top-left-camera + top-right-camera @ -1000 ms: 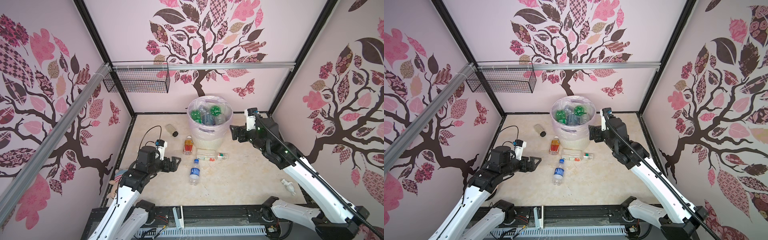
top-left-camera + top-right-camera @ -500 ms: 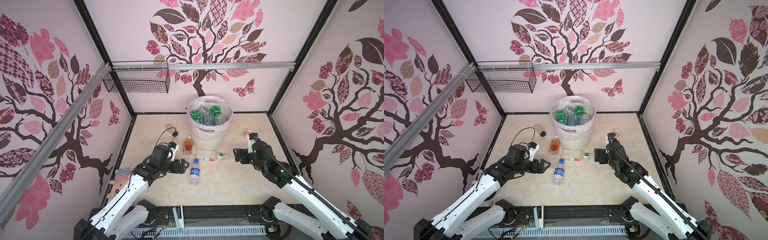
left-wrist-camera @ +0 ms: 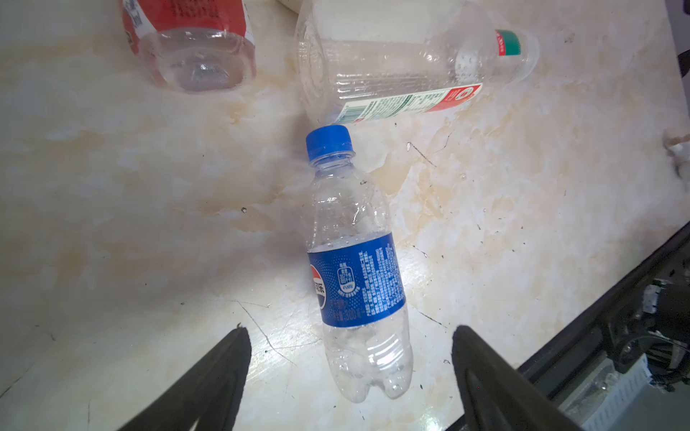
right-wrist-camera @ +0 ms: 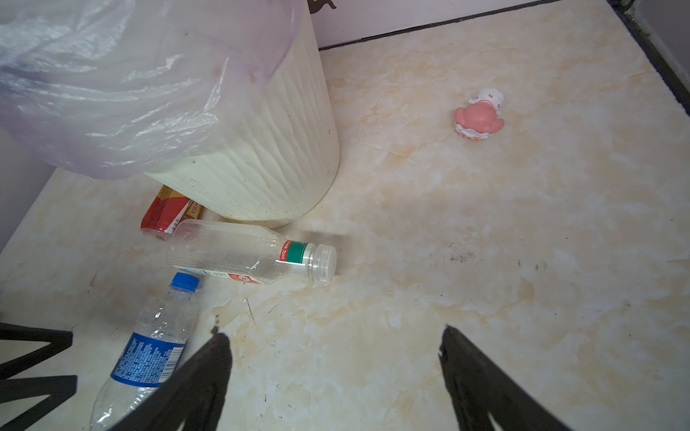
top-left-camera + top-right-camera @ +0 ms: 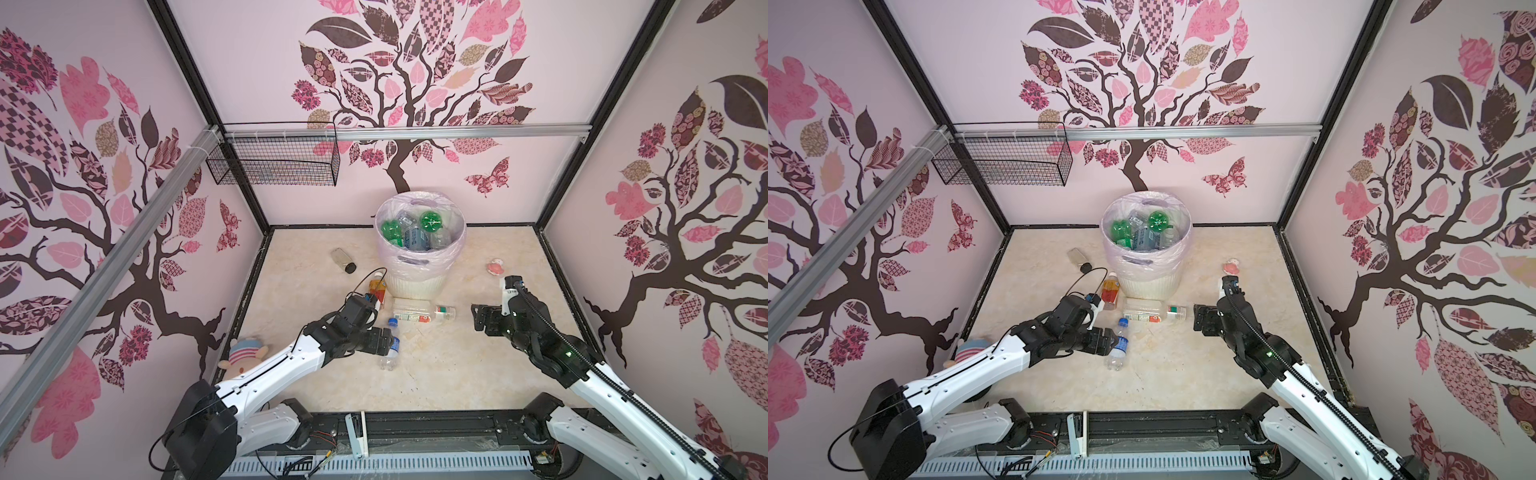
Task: Throw the plastic bottles in the bin
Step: Pick up the plastic bottle from the center of the table.
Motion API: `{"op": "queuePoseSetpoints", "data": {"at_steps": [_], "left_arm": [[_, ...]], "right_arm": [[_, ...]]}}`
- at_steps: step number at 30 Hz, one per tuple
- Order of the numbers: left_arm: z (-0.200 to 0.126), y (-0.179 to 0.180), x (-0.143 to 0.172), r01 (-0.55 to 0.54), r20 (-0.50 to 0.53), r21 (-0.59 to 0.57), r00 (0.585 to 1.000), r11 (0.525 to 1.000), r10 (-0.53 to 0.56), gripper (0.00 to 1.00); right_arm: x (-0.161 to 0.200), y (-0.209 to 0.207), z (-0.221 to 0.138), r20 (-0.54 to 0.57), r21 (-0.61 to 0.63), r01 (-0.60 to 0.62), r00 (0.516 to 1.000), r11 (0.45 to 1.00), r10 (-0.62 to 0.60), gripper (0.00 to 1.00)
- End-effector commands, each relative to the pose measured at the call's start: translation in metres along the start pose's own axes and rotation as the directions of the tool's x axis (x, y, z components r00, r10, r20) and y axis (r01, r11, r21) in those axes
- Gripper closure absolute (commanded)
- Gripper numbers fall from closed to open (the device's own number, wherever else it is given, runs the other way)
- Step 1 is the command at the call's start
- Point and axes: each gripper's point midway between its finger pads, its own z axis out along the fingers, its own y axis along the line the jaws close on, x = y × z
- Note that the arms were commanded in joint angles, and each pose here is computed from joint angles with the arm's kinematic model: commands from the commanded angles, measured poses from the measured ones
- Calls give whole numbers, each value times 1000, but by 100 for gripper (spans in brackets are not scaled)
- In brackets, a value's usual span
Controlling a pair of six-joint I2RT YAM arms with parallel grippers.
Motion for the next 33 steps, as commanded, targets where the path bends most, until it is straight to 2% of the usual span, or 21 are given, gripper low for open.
{"op": "queuePoseSetpoints", "data": {"at_steps": [1,5,17,26,33], "left_arm": [[10,4,-1,26,24,-14,999,1000,-25,16],[22,-1,8,34,10,10,999,999,-34,18],[49,-1,24,8,-51,-39,999,999,-10,21],[66,0,36,-4,-99,-58,995,998,-2,30],[61,5,35,-11,-91,-84,996,996,3,46]], "right_arm": [[5,-7,-2,1,22,-19,1000,1000,19,10],[9,-9,-3,-6,22,-26,1000,999,27,10],[14,-11,-6,-10,15,-39,999,999,39,10],[18,-11,-7,-18,8,-41,999,999,41,10],[19,-11,-7,-20,7,-40,999,999,40,10]]}}
